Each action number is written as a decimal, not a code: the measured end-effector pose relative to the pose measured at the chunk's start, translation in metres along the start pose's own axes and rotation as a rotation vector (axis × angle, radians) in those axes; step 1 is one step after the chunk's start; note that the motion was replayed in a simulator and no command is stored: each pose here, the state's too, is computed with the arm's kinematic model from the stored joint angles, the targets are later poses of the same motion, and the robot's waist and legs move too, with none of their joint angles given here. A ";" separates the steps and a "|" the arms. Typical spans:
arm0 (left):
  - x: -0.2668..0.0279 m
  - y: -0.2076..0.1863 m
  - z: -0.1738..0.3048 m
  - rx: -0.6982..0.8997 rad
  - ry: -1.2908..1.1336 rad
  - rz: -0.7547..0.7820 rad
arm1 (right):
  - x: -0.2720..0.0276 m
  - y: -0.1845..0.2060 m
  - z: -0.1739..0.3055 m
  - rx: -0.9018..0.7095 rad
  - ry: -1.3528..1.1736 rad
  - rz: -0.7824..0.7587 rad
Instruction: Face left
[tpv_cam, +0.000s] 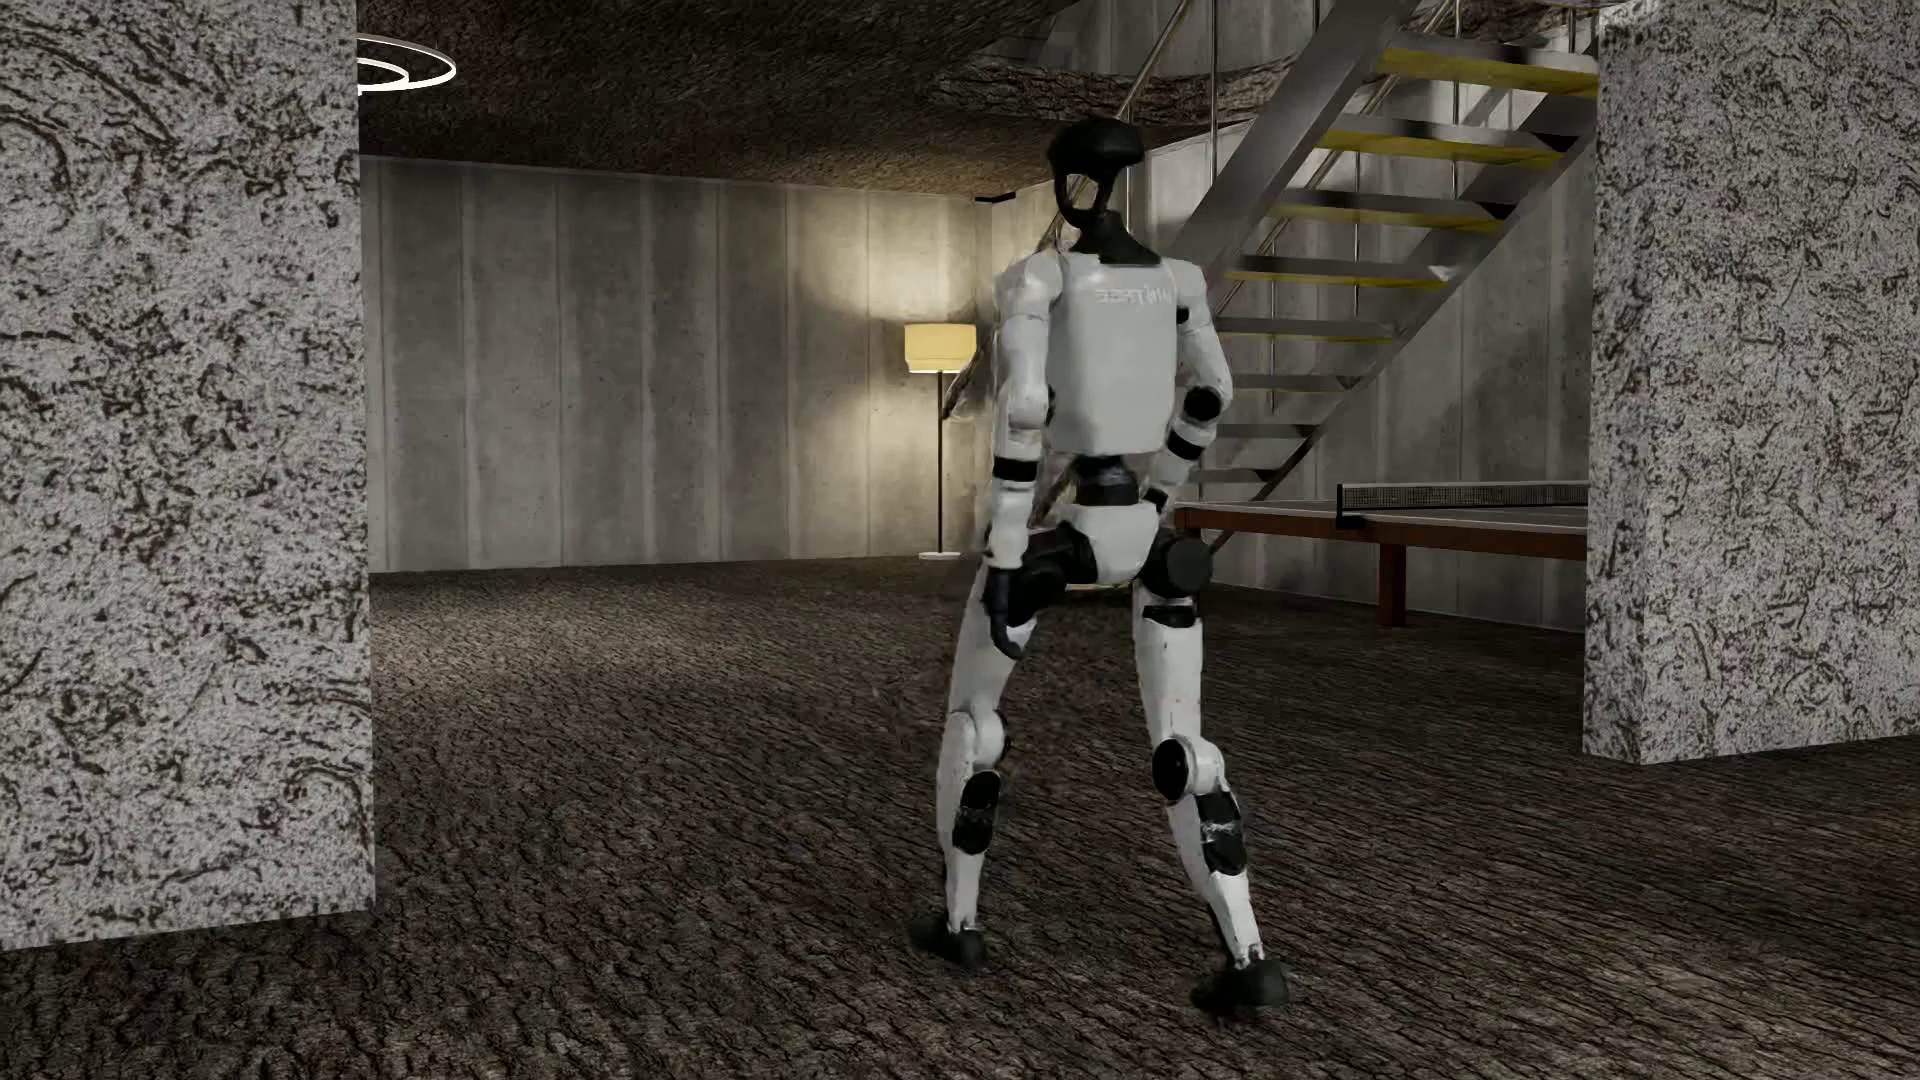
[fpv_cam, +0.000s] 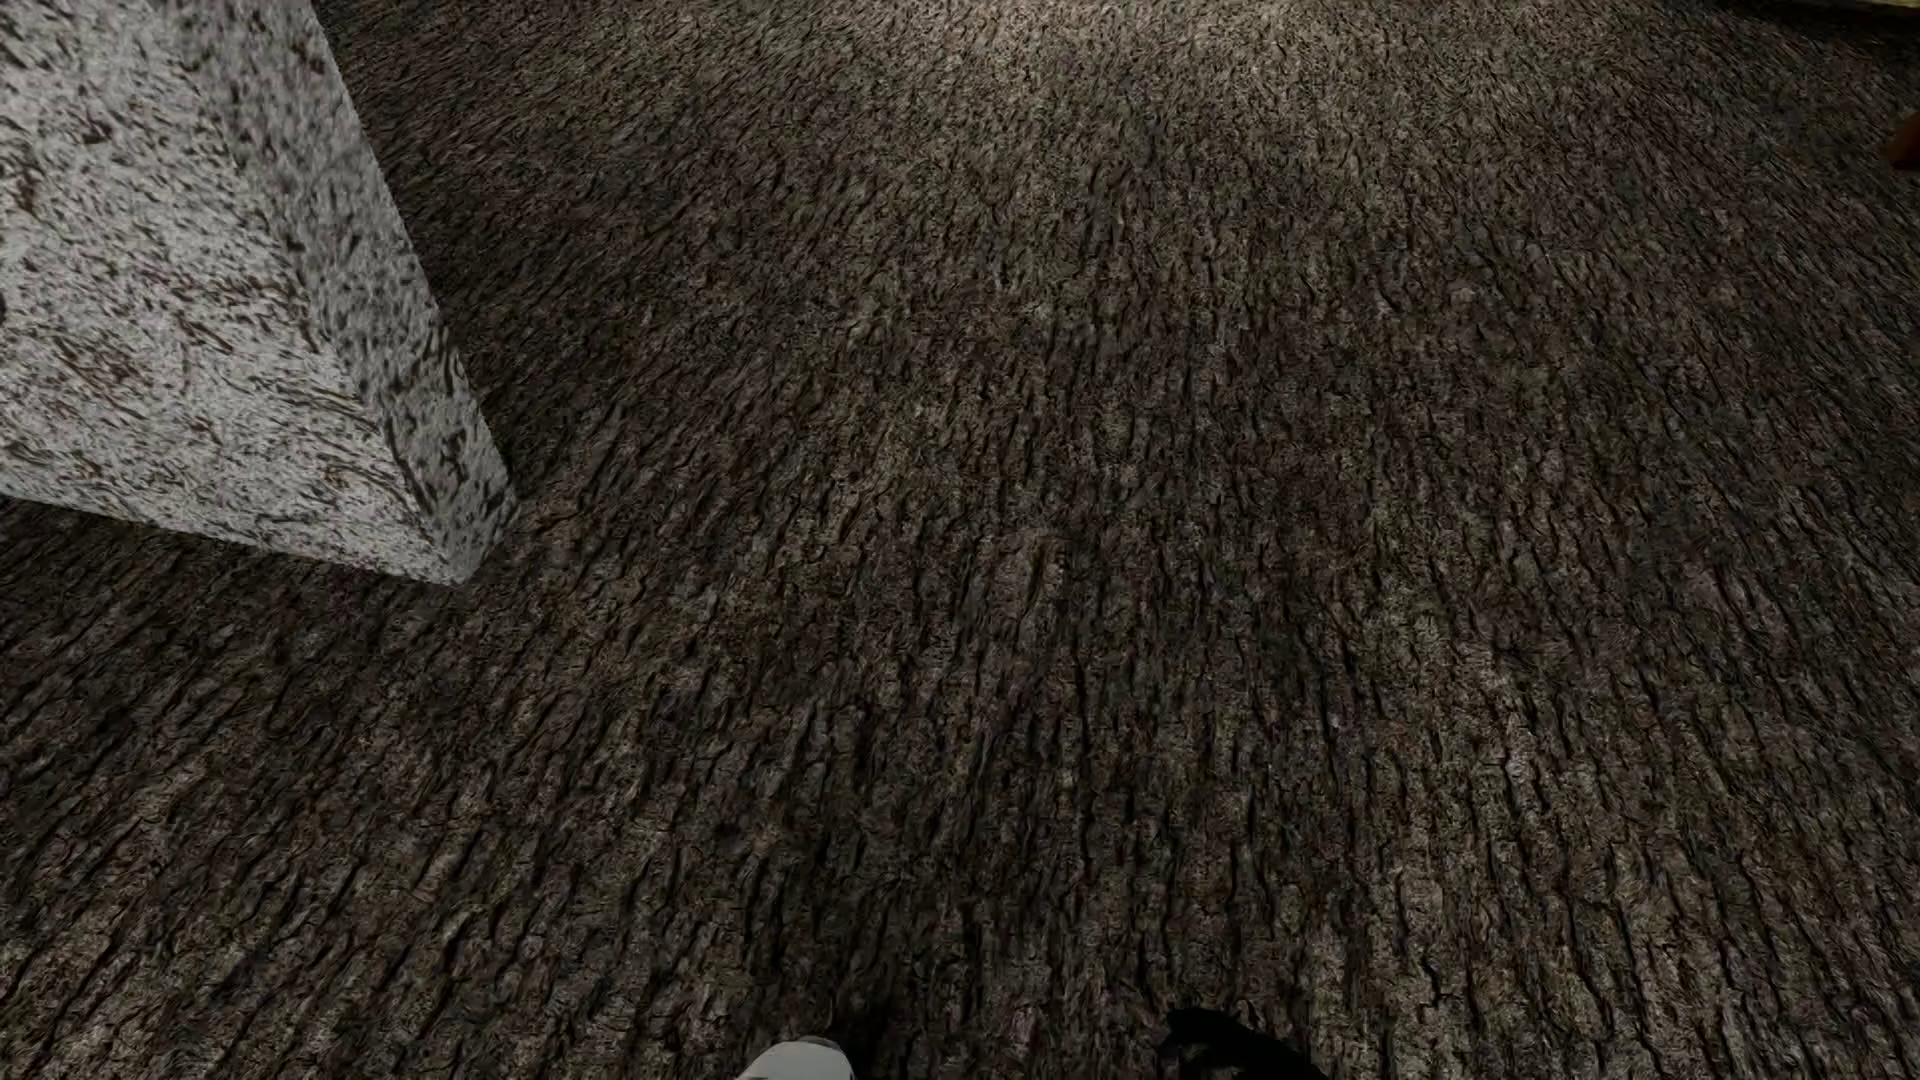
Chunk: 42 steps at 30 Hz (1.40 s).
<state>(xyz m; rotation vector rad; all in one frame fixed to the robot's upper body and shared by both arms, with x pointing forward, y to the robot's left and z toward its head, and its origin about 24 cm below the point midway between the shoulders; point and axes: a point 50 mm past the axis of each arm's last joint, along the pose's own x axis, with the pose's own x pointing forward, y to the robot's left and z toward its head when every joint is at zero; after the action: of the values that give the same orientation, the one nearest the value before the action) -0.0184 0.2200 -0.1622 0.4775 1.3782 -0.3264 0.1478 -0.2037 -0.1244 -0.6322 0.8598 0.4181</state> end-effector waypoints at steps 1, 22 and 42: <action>0.000 0.000 -0.001 0.019 0.008 -0.005 | -0.003 -0.007 0.000 0.043 -0.012 -0.034; 0.002 0.026 0.026 -0.103 -0.094 0.088 | -0.059 0.094 -0.106 0.055 0.364 0.232; -0.008 0.063 0.072 -0.066 -0.284 0.178 | -0.086 0.126 -0.127 0.034 0.445 0.336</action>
<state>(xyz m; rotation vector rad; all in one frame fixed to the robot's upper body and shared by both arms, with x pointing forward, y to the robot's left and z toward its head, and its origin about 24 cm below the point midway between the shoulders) 0.0724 0.2375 -0.1375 0.4761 1.0592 -0.1943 -0.0473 -0.2017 -0.1608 -0.5573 1.4049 0.5742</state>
